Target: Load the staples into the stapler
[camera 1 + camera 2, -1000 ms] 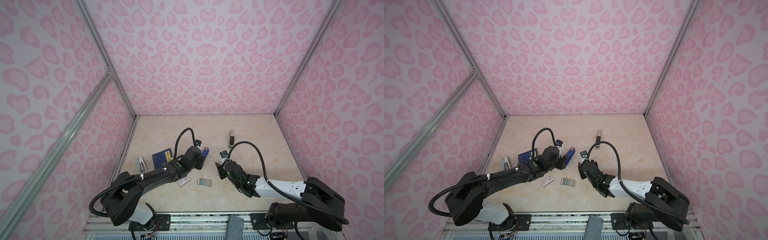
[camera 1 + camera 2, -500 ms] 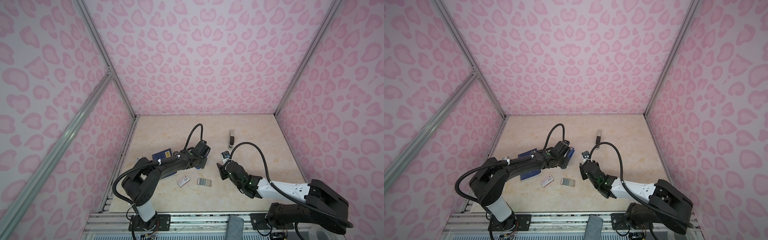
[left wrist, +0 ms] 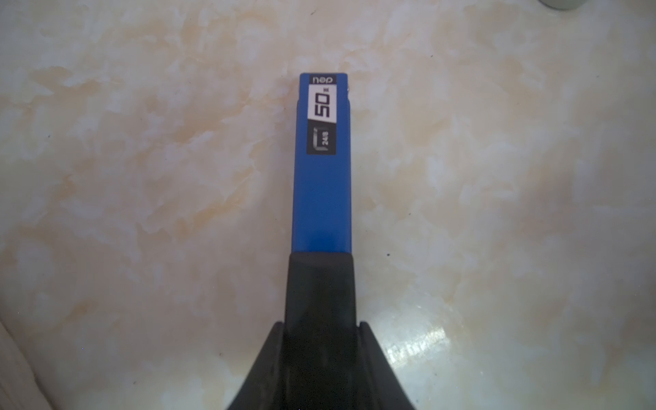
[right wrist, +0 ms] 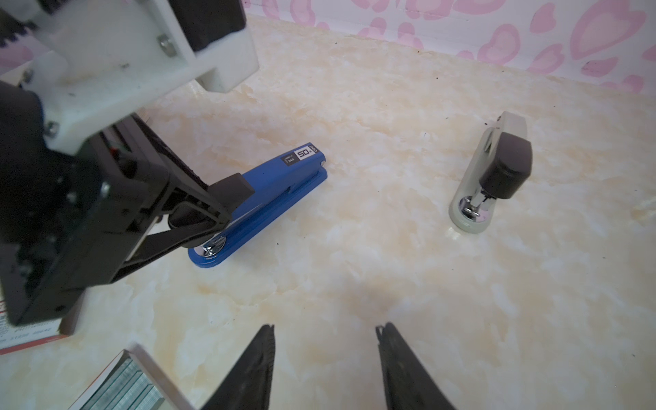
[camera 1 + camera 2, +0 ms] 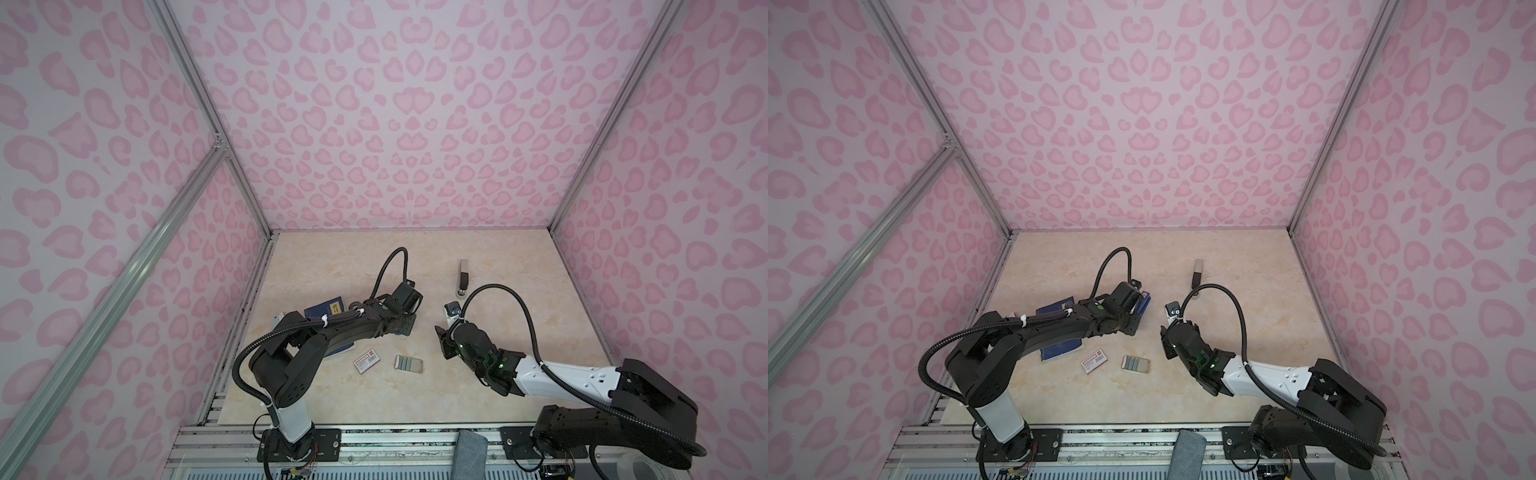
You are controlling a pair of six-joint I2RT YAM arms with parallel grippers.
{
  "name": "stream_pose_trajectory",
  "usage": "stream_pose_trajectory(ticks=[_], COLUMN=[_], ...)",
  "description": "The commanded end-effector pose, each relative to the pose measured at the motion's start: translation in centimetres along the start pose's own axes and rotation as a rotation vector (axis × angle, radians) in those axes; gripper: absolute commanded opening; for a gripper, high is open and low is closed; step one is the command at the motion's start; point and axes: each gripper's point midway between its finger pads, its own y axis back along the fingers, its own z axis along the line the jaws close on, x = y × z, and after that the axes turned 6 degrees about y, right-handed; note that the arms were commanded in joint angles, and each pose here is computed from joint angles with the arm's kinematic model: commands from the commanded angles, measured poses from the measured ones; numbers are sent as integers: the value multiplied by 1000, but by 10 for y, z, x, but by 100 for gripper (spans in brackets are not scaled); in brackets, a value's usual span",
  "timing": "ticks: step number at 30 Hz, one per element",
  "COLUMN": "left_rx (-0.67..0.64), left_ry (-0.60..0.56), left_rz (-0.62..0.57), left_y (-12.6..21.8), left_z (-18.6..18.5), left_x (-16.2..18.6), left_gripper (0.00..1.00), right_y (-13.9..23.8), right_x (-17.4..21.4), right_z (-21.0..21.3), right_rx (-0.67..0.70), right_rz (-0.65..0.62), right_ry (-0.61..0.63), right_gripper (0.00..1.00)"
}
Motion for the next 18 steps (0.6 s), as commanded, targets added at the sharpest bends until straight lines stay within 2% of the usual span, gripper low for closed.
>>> stream_pose_trajectory(ticks=[1,5,11,18], left_rx=[-34,-35,-17,3], left_ry=[25,48,65,82], left_rz=[56,35,17,-19], left_y=[-2,-5,-13,-12], left_z=[10,12,9,6], left_x=[8,-10,-34,-59], left_gripper=[21,24,35,45], right_y=[2,7,21,36], right_x=[-3,-4,-7,-9], right_z=[-2,-7,-21,-48], right_rx=[4,15,38,76], right_rz=[-18,-26,-51,-69], right_ry=[-23,-33,-66,-144], right_gripper=[49,49,49,51])
